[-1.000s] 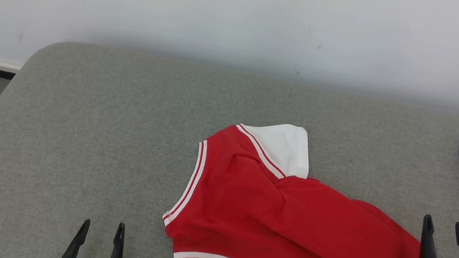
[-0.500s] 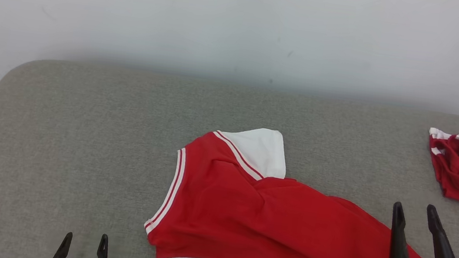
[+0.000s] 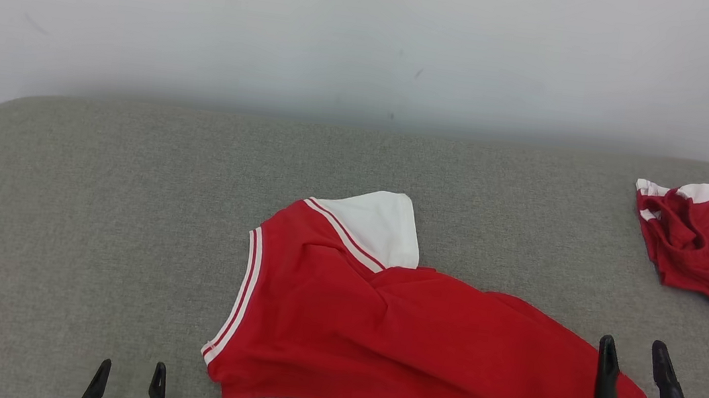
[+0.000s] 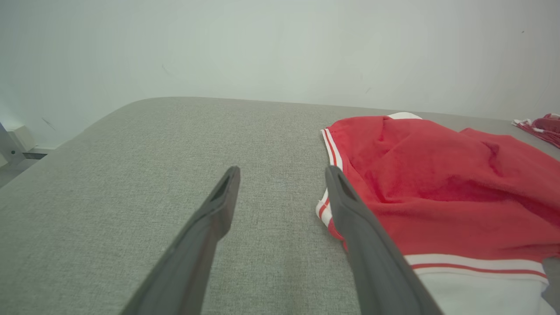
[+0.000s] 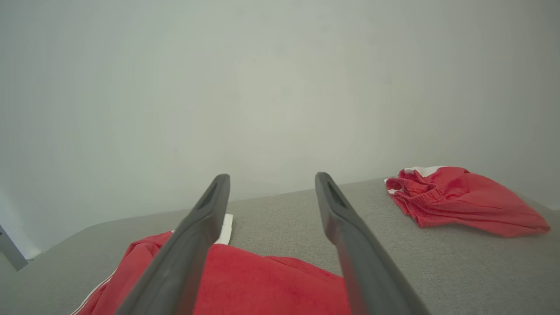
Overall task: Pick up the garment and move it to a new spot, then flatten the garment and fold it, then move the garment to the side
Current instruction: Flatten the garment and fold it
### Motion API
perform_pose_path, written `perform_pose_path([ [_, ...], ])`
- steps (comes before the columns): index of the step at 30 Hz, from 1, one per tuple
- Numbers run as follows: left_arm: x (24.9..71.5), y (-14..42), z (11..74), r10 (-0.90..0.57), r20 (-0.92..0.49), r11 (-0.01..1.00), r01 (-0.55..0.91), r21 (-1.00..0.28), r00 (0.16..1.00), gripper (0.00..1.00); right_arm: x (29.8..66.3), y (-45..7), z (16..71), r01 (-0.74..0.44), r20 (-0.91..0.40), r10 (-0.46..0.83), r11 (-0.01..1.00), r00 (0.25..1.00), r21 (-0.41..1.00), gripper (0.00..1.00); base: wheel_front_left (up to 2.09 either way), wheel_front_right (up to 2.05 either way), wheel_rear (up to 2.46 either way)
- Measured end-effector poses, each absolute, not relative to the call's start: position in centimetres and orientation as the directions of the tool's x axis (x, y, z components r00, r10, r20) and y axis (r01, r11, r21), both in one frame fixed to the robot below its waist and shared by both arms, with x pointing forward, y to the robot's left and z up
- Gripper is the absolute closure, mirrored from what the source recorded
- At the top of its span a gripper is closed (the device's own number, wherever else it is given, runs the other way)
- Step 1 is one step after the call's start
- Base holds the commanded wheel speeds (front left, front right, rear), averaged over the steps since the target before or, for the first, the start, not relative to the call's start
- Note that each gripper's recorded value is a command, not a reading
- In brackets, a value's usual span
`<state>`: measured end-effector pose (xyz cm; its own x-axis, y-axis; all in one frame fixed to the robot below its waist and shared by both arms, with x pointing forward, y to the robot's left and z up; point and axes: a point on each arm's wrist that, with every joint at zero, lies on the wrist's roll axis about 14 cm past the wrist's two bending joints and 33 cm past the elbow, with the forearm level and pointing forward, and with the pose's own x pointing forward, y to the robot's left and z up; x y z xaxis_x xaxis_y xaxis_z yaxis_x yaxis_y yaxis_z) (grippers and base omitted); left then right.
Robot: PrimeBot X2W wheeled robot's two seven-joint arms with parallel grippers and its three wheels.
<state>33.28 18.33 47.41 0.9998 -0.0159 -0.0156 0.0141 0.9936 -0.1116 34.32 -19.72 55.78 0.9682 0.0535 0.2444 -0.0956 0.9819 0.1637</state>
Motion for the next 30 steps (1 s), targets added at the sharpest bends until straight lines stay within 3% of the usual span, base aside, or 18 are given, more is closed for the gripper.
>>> perform_pose_path([
  [12,32.8,12.9,42.5,-0.200,-0.173,0.971,0.172,-0.164,0.965,0.00,34.2,-19.8,54.8,-0.076,0.216,0.033,0.978,0.976,0.194,0.00,0.00,0.00,0.00],
  [28,34.3,10.5,37.8,-0.268,-0.330,0.951,0.193,-0.244,0.905,0.00,33.7,-21.4,53.7,-0.014,0.182,-0.023,0.980,0.983,0.199,0.00,0.00,0.00,0.00],
  [29,34.5,10.4,37.7,-0.271,-0.333,0.950,0.195,-0.244,0.903,0.30,33.7,-21.5,53.7,-0.011,0.182,-0.026,0.980,0.983,0.198,0.00,0.00,0.00,0.00],
  [30,34.7,10.3,37.7,-0.272,-0.333,0.949,0.194,-0.249,0.903,0.72,33.7,-21.6,53.7,-0.008,0.182,-0.028,0.980,0.983,0.198,0.00,0.00,0.00,0.00],
])
